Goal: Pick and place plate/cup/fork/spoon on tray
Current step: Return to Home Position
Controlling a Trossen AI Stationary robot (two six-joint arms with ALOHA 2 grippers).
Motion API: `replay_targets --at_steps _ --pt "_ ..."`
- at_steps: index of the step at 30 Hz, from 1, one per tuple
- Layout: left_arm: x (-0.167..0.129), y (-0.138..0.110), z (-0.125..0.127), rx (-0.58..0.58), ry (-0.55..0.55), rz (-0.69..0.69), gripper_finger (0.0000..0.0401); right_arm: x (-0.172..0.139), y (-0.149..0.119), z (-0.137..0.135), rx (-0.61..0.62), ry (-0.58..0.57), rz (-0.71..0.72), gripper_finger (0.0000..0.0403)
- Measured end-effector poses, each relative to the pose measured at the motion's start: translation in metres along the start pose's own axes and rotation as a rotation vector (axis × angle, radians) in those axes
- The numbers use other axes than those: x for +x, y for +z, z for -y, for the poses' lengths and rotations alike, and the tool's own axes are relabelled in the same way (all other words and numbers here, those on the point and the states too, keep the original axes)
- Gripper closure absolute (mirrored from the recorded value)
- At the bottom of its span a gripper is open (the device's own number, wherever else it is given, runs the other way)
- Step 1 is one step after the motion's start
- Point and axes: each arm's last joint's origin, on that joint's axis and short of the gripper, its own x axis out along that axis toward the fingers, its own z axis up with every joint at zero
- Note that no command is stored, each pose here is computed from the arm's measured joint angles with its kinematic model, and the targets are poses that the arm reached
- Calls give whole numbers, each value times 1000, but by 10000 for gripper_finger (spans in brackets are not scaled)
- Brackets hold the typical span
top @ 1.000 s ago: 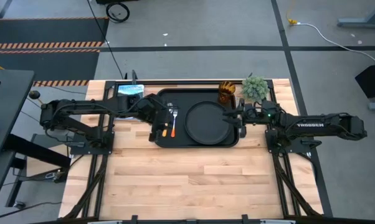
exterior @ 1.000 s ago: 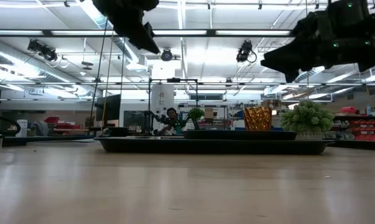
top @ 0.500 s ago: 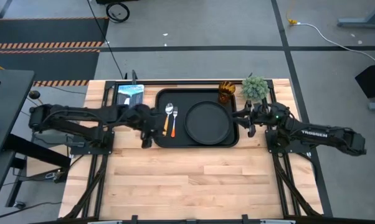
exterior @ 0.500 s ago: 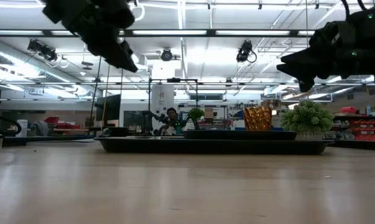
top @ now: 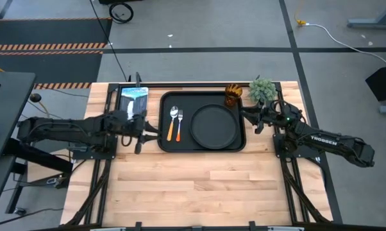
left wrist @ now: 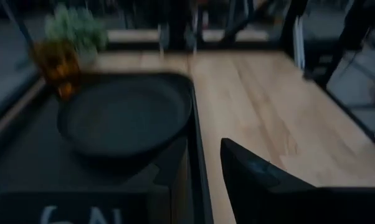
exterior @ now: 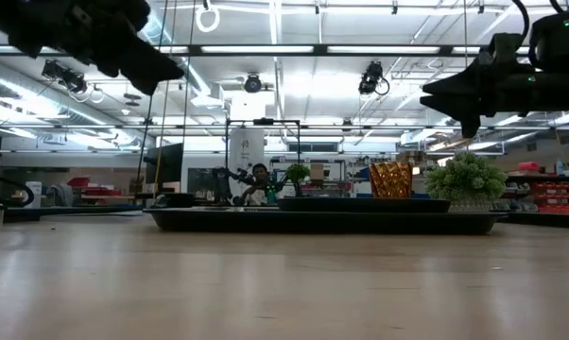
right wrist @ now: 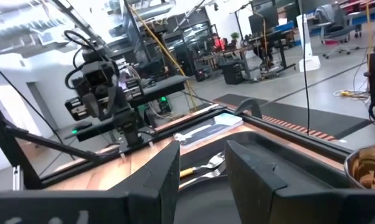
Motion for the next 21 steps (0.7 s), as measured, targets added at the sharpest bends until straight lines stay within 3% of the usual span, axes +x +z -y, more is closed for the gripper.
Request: replay_targets --at_steps 5,12,18,21 --pt "-7 -15 1 24 8 184 296 0 0 0 1 0 1 269" --pt "-17 -37 4 -25 2 263 296 0 0 0 0 1 1 269" --pt "-25 -39 5 -253 -32 287 296 0 0 0 0 1 1 269" --pt "-26 -39 5 -249 -27 291 296 0 0 0 0 1 1 269"
